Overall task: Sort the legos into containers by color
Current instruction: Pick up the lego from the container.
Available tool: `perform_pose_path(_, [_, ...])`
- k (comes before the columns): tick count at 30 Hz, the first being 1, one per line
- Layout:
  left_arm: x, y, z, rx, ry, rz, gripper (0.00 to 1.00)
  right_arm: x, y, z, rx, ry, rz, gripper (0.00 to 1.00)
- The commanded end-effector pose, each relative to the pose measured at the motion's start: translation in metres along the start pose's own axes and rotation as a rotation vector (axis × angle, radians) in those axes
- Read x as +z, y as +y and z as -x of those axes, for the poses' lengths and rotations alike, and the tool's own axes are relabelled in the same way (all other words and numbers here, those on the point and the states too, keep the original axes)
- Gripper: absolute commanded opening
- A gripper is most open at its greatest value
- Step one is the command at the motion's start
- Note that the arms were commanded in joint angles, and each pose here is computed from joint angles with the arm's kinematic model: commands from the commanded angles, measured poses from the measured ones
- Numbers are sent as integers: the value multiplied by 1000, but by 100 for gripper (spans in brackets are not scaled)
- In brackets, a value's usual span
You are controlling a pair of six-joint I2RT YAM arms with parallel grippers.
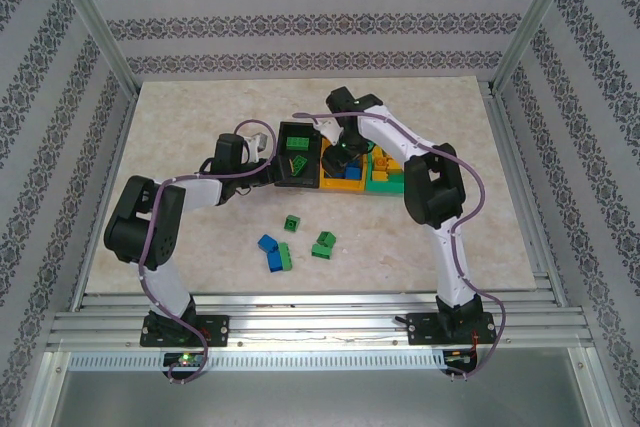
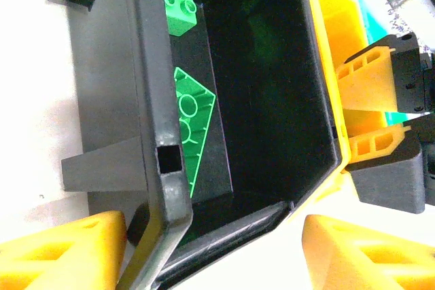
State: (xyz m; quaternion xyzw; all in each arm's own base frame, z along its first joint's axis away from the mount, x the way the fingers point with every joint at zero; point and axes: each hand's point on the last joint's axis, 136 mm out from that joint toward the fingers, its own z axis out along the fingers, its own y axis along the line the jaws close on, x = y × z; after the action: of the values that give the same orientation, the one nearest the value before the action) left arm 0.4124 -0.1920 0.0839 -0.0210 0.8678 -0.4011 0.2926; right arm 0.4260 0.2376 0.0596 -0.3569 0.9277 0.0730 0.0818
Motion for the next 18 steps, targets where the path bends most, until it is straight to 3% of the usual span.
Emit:
perform_pose_path(1, [-7, -19, 0, 43, -1, -62, 68, 33, 5, 0, 56, 26, -22, 65])
perform_pose_path(6, [-7, -18, -2, 39, -3, -62, 68, 40, 16, 3, 134, -4, 14, 67])
perform_pose_path(8, [-8, -18, -2, 35, -6, -63, 68, 43, 22, 2, 171, -6, 37, 50])
perform_pose_path(9, [-8, -19, -2, 37, -8, -66, 68, 44, 25, 1, 188, -6, 42, 48])
perform_pose_path(12, [-7, -18, -2, 35, -9, -67, 68, 50, 23, -3, 226, -20, -1, 58])
perform_pose_path(18, [-9, -20, -1, 32, -18, -73, 68, 53, 29, -2, 301, -72, 24, 63])
